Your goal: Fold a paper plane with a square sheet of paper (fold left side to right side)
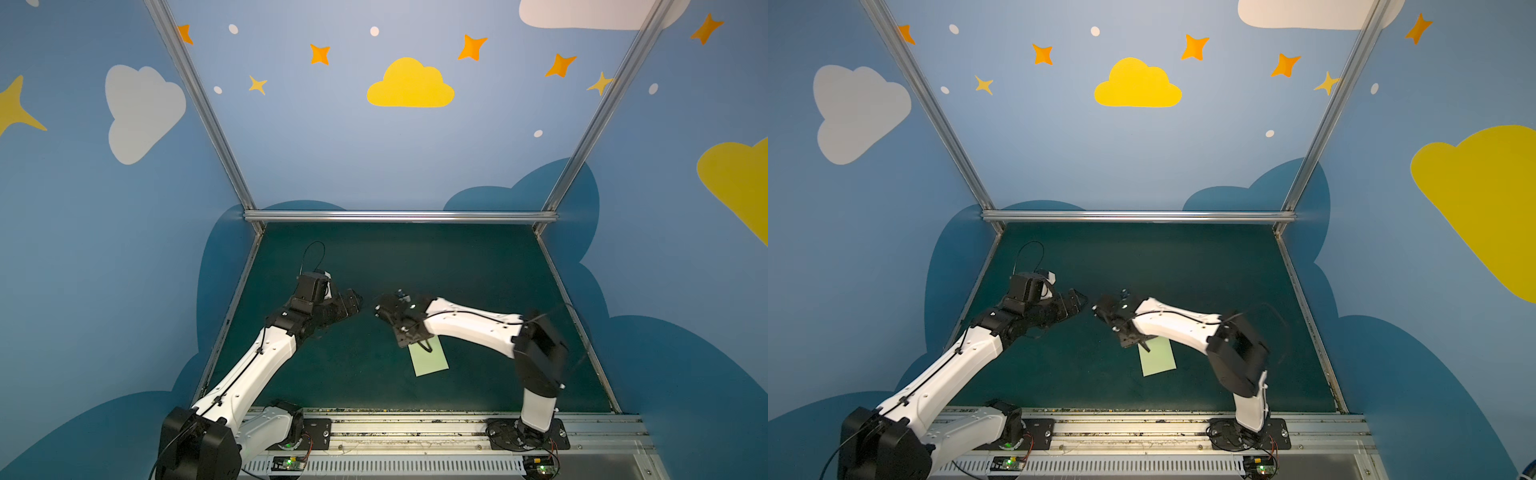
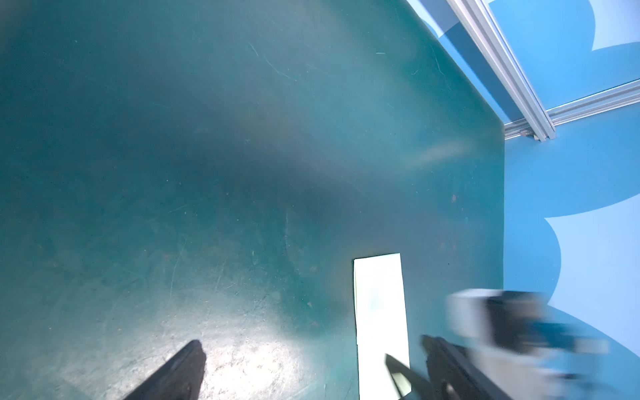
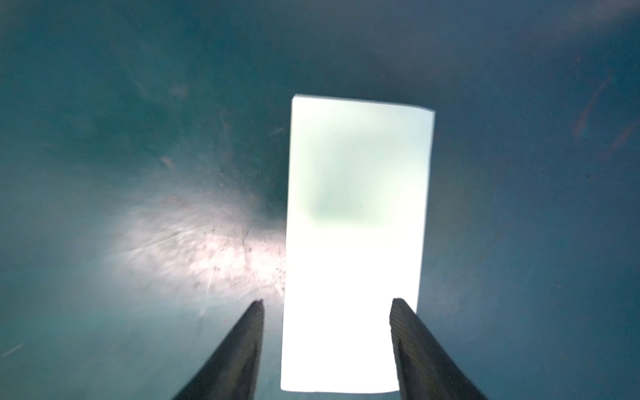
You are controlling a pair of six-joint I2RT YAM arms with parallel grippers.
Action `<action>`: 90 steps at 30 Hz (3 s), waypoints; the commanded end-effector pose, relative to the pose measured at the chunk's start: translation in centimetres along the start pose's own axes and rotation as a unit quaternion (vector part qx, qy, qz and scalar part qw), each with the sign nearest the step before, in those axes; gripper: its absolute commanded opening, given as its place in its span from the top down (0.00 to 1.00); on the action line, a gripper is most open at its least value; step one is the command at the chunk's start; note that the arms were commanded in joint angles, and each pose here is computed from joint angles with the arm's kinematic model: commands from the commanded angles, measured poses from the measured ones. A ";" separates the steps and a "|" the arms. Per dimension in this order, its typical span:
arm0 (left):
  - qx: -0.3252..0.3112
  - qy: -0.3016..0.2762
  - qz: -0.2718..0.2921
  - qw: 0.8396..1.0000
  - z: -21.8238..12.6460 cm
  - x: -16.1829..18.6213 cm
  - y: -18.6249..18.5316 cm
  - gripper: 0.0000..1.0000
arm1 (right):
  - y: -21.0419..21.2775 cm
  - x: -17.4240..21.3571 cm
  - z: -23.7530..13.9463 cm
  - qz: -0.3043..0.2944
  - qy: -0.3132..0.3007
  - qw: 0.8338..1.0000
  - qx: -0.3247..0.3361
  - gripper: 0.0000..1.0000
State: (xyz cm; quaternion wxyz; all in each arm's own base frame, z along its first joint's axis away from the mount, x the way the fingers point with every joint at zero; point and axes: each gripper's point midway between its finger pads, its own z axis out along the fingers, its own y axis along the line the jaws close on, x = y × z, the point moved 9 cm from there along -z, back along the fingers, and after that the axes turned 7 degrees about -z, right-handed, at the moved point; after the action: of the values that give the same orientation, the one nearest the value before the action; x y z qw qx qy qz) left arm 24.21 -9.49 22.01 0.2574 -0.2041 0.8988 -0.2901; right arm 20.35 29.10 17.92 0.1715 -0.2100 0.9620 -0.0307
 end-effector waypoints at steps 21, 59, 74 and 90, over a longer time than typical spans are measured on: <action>-0.013 0.003 -0.032 0.999 4.2 2.6 0.4 0.00 | -9.0 5.0 7.3 0.168 0.031 0.952 -0.253 1.00; 0.017 0.223 -0.057 0.973 15.4 14.5 -5.1 0.07 | -9.2 12.9 11.1 0.320 0.074 0.927 -0.182 1.00; 0.070 0.227 -0.046 0.970 16.4 14.9 -6.8 0.07 | -9.2 13.3 11.1 0.319 0.080 0.926 -0.183 1.00; 0.144 0.222 -0.041 0.963 15.5 11.4 -8.7 0.03 | -9.5 13.6 11.0 0.321 0.080 0.927 -0.175 1.00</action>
State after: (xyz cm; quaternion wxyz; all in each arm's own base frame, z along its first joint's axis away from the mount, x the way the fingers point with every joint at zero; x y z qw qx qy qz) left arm 25.29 -28.24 11.13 0.0518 -0.1484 0.8849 -0.4384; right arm 19.77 17.63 8.42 0.1457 0.0746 0.9460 0.2798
